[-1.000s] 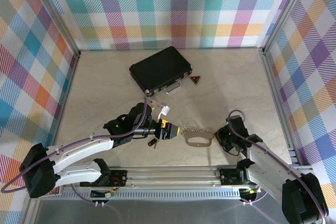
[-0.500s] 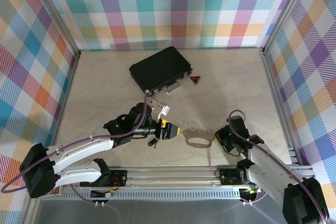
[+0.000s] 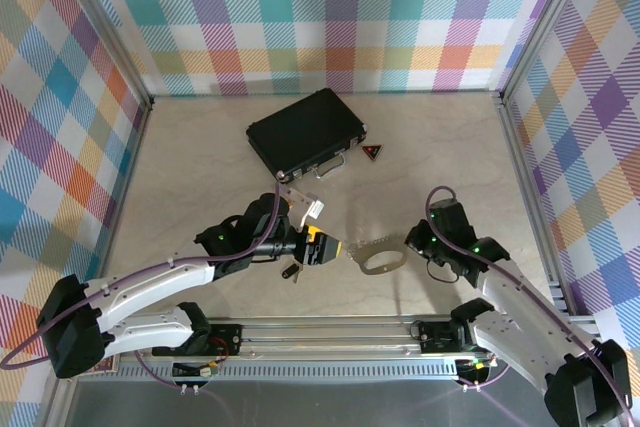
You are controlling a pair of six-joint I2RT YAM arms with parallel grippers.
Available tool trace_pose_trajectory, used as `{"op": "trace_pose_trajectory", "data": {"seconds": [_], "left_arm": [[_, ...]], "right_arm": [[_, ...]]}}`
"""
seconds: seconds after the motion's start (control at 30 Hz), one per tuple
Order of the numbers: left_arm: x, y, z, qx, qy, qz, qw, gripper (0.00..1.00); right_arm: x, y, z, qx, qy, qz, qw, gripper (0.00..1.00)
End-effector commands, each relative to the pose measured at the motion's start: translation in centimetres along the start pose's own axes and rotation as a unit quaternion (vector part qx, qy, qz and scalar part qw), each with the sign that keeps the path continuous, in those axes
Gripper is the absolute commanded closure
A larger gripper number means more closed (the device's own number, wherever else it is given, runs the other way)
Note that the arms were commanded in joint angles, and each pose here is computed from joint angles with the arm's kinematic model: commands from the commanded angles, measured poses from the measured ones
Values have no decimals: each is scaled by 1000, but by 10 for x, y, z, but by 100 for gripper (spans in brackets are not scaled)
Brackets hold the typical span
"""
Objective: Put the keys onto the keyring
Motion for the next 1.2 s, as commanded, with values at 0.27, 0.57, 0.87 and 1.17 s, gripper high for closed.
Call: {"op": "trace_pose_trajectory", "data": {"seconds": [0.27, 0.57, 0.87, 1.17], "left_arm": [[41, 37, -47, -105, -58, -38, 992, 32], [82, 41, -72, -180, -105, -57, 976, 32], [124, 42, -101, -223, -227, -117, 941, 42], [151, 46, -116, -233, -287, -178, 912, 44]], "right_arm": [[52, 17, 103, 385, 197, -121, 893, 100], [108, 23, 139, 483, 348, -186, 782, 100], [163, 28, 168, 467, 530, -257, 660, 100], [185, 33, 186, 450, 614, -267, 591, 100]]}}
Point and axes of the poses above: each hand's point on the last joint's axis, 136 mm out from that joint toward the fingers, its own x axis back along the fingers, its own z axis along the line the jaws close on, y = z × x, the point moved 10 cm from there along x, back along the fingers, and after that the axes turned 11 degrees about x, right-handed, at the moved point
